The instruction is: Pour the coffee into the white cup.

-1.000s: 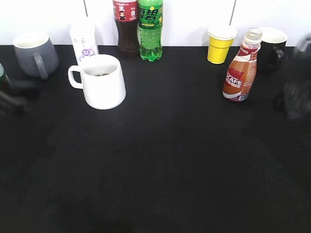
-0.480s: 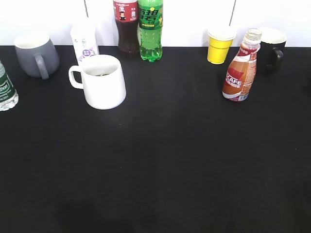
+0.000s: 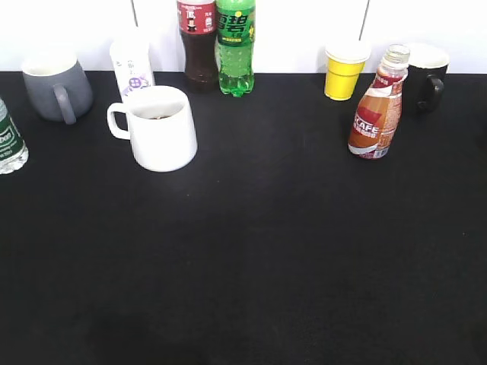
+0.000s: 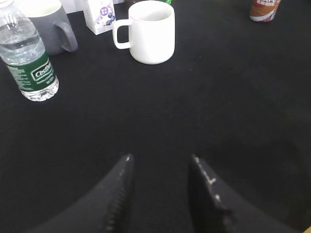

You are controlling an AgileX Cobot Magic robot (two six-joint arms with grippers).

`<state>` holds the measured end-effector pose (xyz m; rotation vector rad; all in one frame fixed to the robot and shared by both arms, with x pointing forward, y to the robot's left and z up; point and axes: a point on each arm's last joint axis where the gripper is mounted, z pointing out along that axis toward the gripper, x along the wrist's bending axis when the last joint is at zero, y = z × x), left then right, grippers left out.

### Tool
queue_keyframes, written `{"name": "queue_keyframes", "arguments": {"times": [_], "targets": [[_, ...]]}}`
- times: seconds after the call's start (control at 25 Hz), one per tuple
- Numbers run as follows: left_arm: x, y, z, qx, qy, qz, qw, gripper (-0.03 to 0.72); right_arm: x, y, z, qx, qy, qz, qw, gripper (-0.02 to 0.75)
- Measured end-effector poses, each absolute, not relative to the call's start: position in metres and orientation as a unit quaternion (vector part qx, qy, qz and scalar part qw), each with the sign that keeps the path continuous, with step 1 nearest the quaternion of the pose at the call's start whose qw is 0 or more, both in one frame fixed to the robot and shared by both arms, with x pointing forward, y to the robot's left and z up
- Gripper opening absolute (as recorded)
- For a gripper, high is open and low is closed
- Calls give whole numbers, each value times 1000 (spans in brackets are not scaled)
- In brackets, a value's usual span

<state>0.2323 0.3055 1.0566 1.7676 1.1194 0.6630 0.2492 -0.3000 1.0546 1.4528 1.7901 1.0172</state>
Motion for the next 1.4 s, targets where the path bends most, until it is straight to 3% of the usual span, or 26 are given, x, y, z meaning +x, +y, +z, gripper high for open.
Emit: {"name": "queue_keyframes", "arguments": {"times": [0.28,0.64,1.4], "targets": [[232,305,1057,714,459,272,454,265,249,-300,1055,553,672,382,309,594],[231,302,1056,616,583,350,397,237,240,-303,1055,600,612,373,357,594],[231,303,1057,612,587,357,391,237,233,-303,1055,598,597,384,373,593]]}}
